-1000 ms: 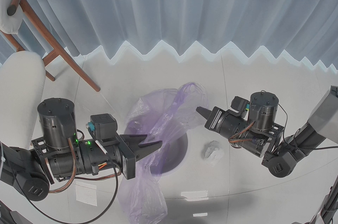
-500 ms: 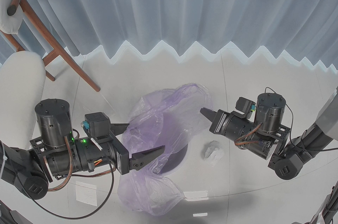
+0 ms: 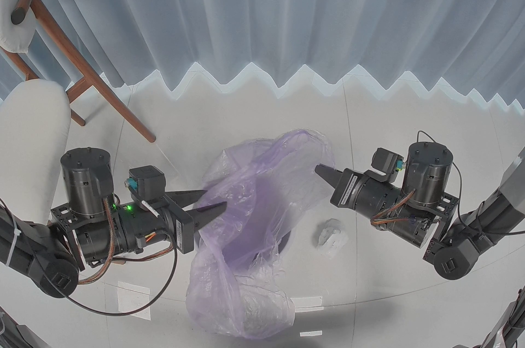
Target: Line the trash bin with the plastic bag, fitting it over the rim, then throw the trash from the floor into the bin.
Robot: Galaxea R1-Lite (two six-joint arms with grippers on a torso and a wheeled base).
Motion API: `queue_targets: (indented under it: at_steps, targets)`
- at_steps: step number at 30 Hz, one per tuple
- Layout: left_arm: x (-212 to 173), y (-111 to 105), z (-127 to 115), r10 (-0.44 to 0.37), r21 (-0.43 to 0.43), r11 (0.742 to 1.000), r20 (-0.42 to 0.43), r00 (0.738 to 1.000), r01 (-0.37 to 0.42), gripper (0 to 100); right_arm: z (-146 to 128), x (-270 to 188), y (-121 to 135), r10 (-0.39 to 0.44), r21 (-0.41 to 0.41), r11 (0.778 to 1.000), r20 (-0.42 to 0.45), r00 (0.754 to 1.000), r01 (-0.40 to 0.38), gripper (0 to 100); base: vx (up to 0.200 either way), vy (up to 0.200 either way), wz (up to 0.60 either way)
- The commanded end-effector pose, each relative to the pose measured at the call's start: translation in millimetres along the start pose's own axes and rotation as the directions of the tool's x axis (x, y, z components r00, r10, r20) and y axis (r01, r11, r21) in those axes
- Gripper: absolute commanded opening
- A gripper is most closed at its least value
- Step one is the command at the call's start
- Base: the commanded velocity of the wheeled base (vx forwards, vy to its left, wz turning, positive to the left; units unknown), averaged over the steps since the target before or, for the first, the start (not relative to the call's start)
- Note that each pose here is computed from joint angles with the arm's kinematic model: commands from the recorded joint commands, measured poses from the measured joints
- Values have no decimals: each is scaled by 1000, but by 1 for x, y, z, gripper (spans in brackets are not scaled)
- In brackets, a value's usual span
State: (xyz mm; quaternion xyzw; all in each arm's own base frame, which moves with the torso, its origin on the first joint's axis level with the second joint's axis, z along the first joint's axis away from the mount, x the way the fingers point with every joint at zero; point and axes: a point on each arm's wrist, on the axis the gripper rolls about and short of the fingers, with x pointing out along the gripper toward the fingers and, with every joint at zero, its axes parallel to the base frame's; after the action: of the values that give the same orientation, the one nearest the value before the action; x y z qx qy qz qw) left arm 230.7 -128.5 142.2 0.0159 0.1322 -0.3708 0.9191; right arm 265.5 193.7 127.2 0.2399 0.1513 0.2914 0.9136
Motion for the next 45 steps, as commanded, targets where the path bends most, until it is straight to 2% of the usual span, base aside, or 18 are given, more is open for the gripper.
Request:
queue_targets:
  at_steps: [1,5,6,9,14,16,18,20,25,31,34,41,45]
  targets:
    - [4,11,-6,37,-12,999,-24,999,-38,0,5,-2,0,1,-5,1000,14,1000,-1,0,0,0,0]
    - [2,21,-1,73,-11,997,-3,997,-73,0,9,-2,-8,-16,-26,1000,24,1000,17,0,0,0,0]
    - [1,32,6,102,-15,995,27,994,-101,0,10,-1,-14,-30,-61,998,25,999,31,0,0,0,0]
    - [-2,42,13,135,-27,991,52,990,-133,0,13,-1,-22,-43,-106,993,23,999,45,0,0,0,0]
    - [-1,59,23,183,-47,983,83,980,-179,0,24,3,-45,-83,-130,987,49,995,89,0,0,0,0]
    - [4,63,27,187,-84,980,93,978,-180,0,29,5,-50,-92,-137,986,65,994,100,0,0,0,0]
    - [12,66,36,180,-174,972,119,976,-158,0,37,8,-57,-107,-138,983,92,990,119,0,0,0,0]
    - [17,68,38,171,-223,965,127,977,-140,0,38,13,-62,-114,-137,982,98,989,127,0,0,0,0]
    - [37,81,24,171,-238,960,85,982,-146,0,28,33,-78,-127,-127,982,97,987,139,0,0,0,0]
    - [52,100,18,206,-252,950,72,976,-182,0,0,69,-101,-37,-160,984,234,971,76,0,0,0,0]
    - [61,111,15,220,-259,946,68,973,-196,0,-3,81,-106,-20,-169,983,269,963,68,0,0,0,0]
    - [77,138,5,262,-275,932,58,963,-237,0,-7,94,-115,-16,-165,984,283,959,66,0,0,0,0]
    - [83,144,4,267,-301,924,61,962,-237,0,-12,100,-120,-18,-165,984,284,959,67,0,0,0,0]
